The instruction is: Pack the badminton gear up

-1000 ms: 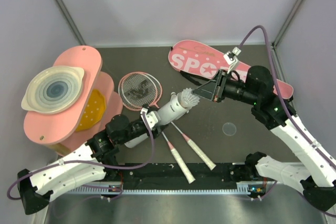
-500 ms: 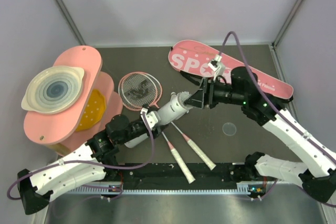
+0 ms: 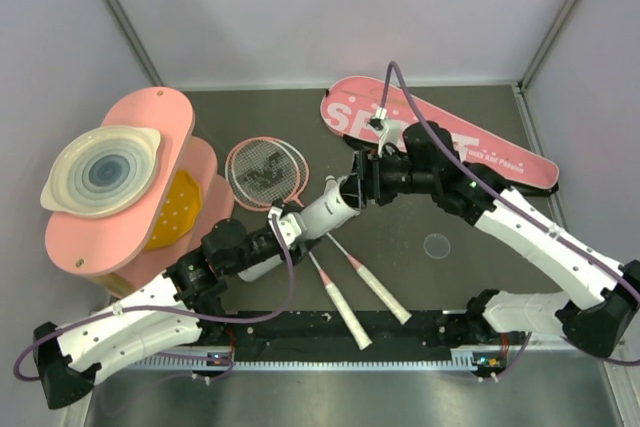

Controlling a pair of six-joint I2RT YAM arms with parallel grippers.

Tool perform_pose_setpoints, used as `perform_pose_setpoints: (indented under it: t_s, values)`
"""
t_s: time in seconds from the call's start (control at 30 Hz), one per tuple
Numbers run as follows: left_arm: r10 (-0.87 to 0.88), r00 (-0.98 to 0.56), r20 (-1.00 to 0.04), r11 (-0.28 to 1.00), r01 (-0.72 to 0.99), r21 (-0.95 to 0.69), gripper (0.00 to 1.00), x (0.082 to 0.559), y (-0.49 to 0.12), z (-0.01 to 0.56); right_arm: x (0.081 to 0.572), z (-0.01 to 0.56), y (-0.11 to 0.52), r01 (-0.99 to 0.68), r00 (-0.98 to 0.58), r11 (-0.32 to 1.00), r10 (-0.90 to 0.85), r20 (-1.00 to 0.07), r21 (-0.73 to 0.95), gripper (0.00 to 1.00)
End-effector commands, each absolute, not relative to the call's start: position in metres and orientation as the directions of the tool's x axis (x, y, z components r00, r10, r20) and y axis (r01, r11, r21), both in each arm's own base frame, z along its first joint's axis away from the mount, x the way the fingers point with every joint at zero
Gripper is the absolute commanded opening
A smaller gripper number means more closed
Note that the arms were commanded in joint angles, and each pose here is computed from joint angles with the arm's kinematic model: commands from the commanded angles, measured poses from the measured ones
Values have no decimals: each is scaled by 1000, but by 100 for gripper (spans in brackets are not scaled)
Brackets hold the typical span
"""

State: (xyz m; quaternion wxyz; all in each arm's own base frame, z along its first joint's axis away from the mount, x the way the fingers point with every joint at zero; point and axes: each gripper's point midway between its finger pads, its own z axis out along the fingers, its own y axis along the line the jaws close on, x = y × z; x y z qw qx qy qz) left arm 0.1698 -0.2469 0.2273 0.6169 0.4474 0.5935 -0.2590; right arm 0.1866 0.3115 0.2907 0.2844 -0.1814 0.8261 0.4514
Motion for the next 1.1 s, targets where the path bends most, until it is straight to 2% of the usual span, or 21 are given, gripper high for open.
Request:
perform_pose_setpoints:
  t_s: [0.0,0.07,0.1,0.17,0.27,0.3,0.37,0.47,0.6,0.7,0.83,1.07]
  values:
    - [131,220,-967,486,836,256,11,172,-250,256,188,348,289,-652,-611,529,57,-789,543,78]
    - [130,217,-967,493,832,253,10,174,-250,257,185,370,265,-657,-530,561,132,-838,504,88]
    - [132,216,-967,495,831,253,10,174,-250,257,195,368,252,-618,-494,623,167,-853,480,92]
    - [133,215,-967,499,829,253,10,175,-249,257,193,380,227,-596,-418,663,224,-880,452,99]
    - [131,217,-967,505,825,253,10,175,-248,258,206,375,203,-484,-392,740,293,-872,466,99]
    - [127,218,-968,509,823,252,10,175,-247,259,217,369,191,-397,-394,779,333,-857,485,99]
    - [128,222,-967,518,816,255,10,176,-246,260,235,342,180,-246,-476,809,379,-794,534,99]
    - [122,228,-966,541,801,257,10,179,-241,264,253,311,185,-159,-574,800,401,-714,578,98]
    - [111,244,-964,568,780,262,10,180,-235,271,281,252,205,-93,-691,849,320,-648,520,96]
    - [105,253,-962,620,739,262,10,186,-224,277,290,208,223,-106,-748,891,222,-626,442,93]
    - [89,282,-955,681,682,265,10,190,-208,290,286,162,259,-215,-745,930,41,-666,298,92]
    - [34,340,-940,769,591,242,10,193,-180,311,274,111,305,-307,-686,930,-68,-724,203,89]
